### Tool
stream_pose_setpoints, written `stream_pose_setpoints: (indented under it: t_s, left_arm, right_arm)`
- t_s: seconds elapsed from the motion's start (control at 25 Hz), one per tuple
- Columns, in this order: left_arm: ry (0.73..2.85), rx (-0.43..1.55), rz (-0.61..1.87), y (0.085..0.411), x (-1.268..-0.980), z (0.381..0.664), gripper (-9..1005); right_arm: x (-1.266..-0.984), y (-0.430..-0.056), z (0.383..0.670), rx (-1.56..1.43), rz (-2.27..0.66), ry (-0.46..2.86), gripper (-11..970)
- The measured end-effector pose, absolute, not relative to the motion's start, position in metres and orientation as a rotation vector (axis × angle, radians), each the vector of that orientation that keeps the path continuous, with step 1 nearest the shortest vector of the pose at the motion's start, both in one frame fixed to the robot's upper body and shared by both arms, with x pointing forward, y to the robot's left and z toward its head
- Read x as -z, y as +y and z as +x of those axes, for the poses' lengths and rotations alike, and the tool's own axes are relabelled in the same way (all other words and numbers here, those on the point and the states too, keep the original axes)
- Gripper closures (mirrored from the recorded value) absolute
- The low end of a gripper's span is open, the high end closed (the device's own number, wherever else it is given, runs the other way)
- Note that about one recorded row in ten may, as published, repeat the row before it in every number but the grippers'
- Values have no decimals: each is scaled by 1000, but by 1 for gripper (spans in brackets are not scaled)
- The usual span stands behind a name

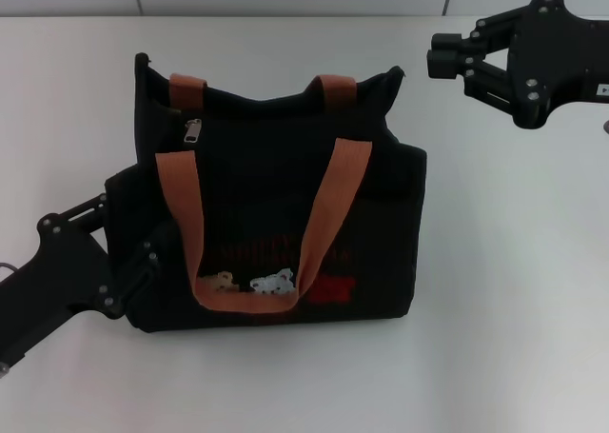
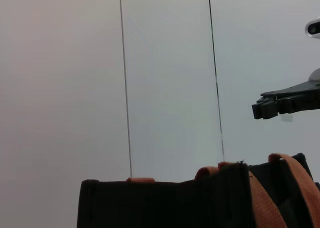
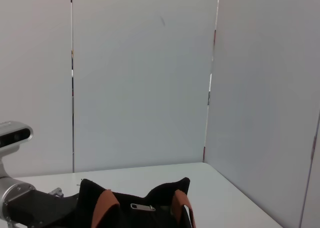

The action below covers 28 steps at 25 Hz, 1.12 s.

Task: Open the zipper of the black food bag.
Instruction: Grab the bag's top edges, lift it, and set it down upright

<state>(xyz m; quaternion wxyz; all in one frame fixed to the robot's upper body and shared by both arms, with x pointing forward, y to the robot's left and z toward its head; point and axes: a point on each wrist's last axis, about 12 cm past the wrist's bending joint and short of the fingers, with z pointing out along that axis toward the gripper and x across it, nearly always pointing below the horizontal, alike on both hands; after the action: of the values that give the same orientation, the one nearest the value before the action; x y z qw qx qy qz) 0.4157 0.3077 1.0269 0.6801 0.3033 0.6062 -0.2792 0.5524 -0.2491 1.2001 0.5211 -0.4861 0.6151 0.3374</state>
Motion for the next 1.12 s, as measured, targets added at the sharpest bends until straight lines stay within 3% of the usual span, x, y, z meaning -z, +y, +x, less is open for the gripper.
stream_pose_setpoints:
  t_s: [1.12]
  left_arm:
    - [1304, 651, 685, 309, -1034, 412, 793]
  right_arm:
    - [-1200, -250, 552, -808, -1163, 1473, 839]
